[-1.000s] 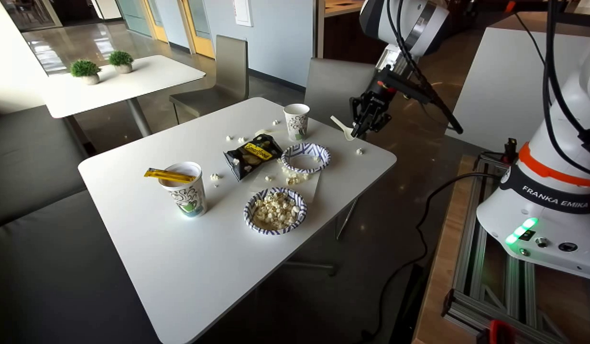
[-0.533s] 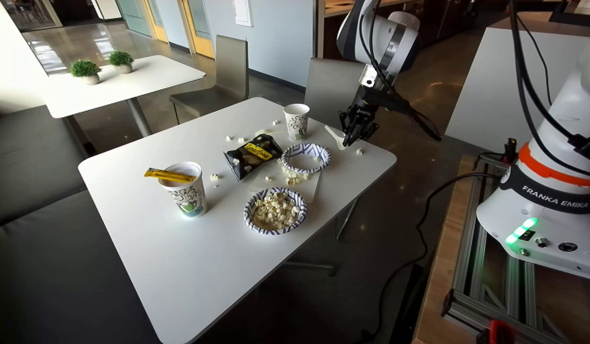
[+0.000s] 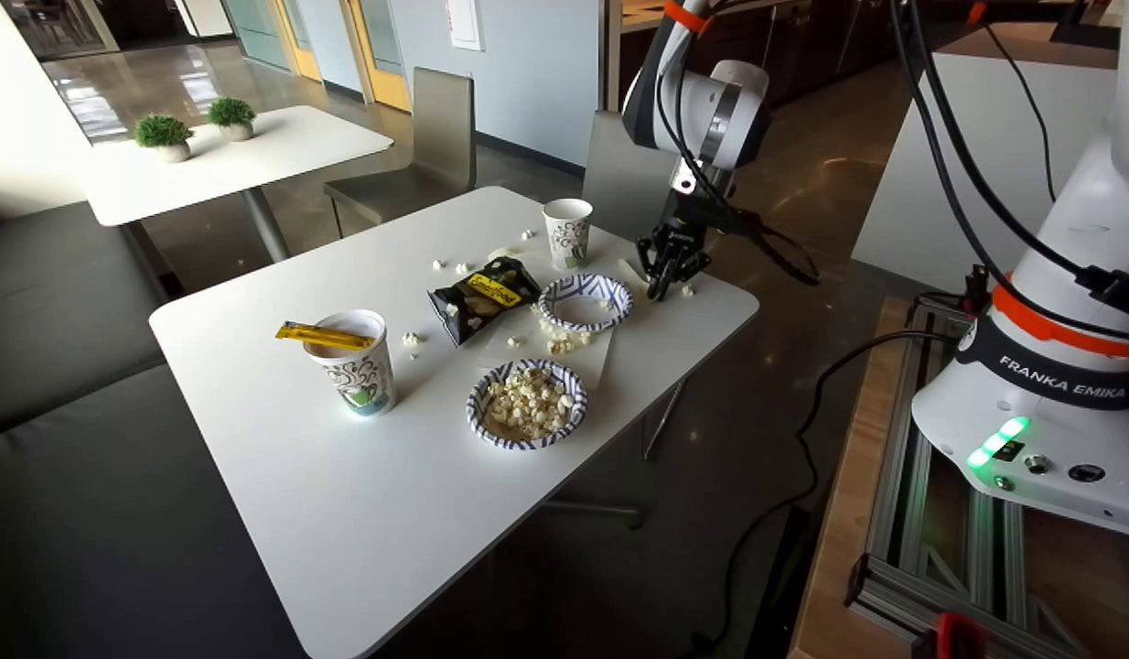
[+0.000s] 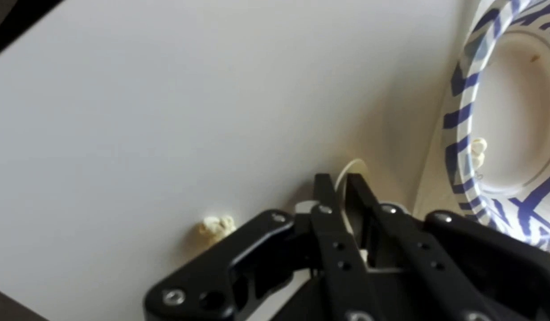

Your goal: Pick up the white spoon and move it to the right side of the table

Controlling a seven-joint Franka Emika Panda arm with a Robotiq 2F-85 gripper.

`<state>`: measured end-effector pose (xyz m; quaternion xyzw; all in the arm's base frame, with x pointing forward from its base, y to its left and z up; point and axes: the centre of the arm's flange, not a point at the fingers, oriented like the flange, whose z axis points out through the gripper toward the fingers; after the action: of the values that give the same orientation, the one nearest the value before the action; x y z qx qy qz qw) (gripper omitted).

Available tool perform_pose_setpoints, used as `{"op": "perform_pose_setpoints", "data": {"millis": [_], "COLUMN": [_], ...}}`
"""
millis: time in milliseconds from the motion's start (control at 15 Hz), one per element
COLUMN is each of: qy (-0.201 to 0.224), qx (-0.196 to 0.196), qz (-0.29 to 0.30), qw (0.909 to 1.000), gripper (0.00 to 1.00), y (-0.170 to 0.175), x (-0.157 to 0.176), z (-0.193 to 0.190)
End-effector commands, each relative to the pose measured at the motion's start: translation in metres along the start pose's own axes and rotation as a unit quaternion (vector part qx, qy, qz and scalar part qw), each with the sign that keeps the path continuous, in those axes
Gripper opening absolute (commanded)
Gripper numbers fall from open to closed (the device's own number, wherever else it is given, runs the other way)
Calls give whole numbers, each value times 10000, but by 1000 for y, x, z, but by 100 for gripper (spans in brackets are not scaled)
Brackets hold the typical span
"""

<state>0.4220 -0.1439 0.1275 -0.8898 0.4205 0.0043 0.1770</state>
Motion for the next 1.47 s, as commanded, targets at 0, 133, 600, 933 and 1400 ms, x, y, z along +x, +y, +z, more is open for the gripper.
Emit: {"op": "perform_pose_setpoints", "data": {"millis": [0,133,600,933,1400], "qy": [51,163,877,1509,1803], "qx": [2,65,-717,-1480,-1686], "qz": [65,12,-522,-683,-988], "qw": [10000,9998,9922,9750,9640], "gripper": [40,53,100,100,100], "y": [-2,-6,-34,-46,-59], "x": [6,0,-61,-135,-154], "z": [-4,-18,-79,-88,-72]}}
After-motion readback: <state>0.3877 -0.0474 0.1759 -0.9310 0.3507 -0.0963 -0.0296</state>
